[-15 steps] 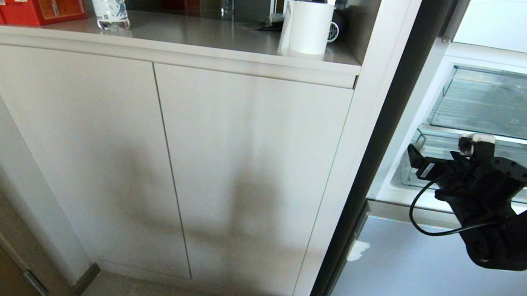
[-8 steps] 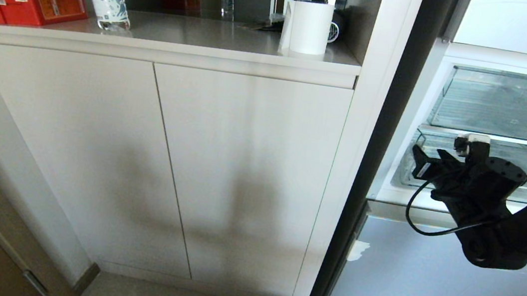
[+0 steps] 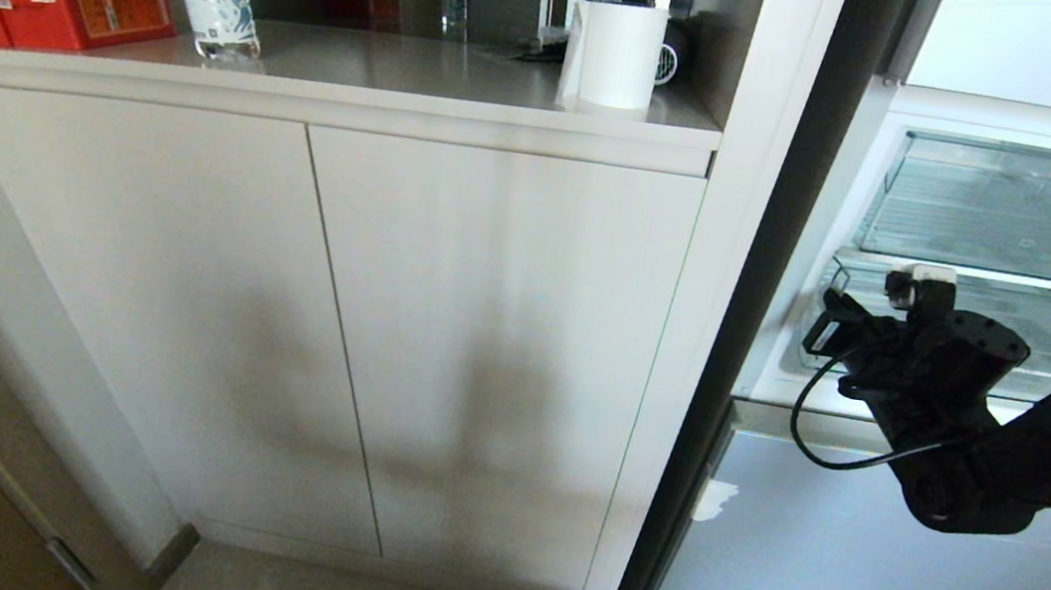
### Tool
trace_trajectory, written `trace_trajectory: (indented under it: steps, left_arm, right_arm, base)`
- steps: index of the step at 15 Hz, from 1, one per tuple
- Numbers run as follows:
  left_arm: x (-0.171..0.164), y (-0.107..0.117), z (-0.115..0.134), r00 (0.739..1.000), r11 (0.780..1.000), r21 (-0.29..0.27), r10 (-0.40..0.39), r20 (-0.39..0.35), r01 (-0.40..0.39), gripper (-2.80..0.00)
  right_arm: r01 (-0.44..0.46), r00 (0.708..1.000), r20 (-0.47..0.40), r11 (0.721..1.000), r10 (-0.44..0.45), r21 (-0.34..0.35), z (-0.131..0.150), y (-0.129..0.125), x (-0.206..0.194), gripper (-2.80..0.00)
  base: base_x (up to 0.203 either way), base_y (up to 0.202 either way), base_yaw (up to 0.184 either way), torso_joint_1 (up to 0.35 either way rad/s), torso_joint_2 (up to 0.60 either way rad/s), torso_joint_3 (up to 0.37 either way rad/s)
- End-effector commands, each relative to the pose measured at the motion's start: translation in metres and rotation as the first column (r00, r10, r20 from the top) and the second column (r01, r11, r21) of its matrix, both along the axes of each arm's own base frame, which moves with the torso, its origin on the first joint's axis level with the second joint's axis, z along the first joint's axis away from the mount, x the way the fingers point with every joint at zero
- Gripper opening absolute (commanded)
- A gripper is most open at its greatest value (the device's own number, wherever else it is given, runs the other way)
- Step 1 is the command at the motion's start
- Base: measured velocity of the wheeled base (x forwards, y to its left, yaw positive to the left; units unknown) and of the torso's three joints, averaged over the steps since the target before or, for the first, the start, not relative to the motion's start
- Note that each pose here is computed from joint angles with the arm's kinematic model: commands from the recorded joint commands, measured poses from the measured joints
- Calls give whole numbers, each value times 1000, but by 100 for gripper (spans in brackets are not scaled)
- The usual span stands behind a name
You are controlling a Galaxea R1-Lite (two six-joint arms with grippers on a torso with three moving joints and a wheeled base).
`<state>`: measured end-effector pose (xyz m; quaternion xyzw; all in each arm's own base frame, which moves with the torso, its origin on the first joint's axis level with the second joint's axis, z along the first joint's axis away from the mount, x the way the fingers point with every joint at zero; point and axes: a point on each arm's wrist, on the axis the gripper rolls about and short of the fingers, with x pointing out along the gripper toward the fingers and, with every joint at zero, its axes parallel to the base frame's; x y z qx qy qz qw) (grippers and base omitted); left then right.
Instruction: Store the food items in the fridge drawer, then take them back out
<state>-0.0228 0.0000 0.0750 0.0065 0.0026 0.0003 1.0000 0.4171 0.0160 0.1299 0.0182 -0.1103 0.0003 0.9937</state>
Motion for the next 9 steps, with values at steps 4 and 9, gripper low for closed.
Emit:
trace_trajectory:
  steps: [4, 9]
  left_arm:
    - [0, 0, 0, 1000, 1000, 1, 2, -1, -2, -280]
    - [0, 0, 0, 1000, 1000, 0, 2, -1, -2, -280]
  right_arm:
    - [-36, 999, -22, 999, 36, -2, 11, 10, -39, -280]
    - [-89, 994, -69, 996, 89, -2, 21, 23, -101, -280]
  base:
    - [0, 0, 0, 0, 0, 0]
    - [0, 0, 0, 0, 0, 0]
